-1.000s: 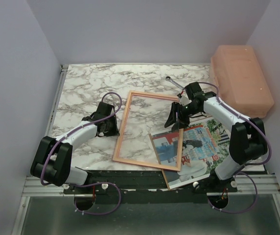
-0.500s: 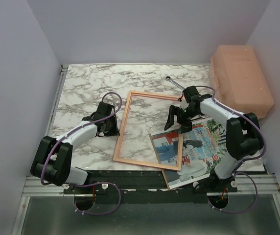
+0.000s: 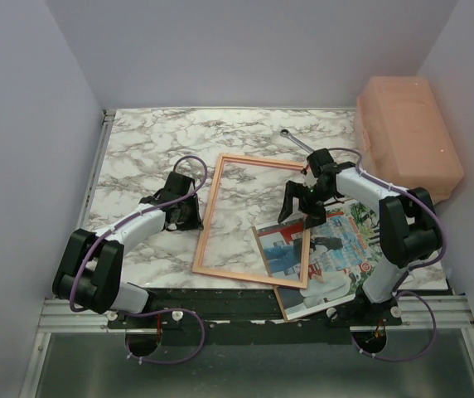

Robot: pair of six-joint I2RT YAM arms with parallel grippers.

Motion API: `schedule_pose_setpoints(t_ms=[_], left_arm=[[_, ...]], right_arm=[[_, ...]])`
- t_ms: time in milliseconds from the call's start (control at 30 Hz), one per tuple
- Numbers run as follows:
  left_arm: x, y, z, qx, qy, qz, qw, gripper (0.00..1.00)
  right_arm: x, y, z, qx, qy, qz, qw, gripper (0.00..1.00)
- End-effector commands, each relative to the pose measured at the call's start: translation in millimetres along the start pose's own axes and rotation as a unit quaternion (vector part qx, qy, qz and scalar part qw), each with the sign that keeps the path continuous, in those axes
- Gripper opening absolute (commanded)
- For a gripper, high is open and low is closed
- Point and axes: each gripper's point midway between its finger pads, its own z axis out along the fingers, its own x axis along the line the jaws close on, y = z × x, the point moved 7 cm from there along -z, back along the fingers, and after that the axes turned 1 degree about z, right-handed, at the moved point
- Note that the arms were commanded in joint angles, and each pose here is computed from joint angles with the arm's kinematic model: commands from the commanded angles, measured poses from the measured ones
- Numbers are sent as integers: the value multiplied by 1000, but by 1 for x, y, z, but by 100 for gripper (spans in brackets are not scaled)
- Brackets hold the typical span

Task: Put the photo into the frame
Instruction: Place the photo frame item in the photo frame.

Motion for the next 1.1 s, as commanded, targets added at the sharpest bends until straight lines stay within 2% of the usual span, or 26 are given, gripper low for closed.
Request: schedule_pose_setpoints(t_ms=[0,167,233,467,833,933,1000,1067], left_arm=[[7,-11,6,27,25,4,999,0],[7,-11,6,28,26,4,999,0],[7,-11,6,27,26,4,999,0],[7,-11,6,26,27,3,999,0],[6,-10,5,25,28,4,999,6],[6,-10,4,24,28,2,999,15],[6,-10,3,22,28,0,999,27],[4,-11,1,18,19,-5,1000,44]], right_arm=[[-6,3,12,-9,-39,-13,999,92],[-13,8,-3,-42,-104,-19,994,94],[-16,10,-11,-58,-131,-19,990,100],[-20,14,-24,-82,-175,-19,981,100],[-23,8,-19,-67,-170,-20,983,100],[-23,7,-18,-62,-170,-21,983,100],[-24,6,-21,-63,-175,-21,982,100],[-23,7,-23,-69,-178,-23,981,100]])
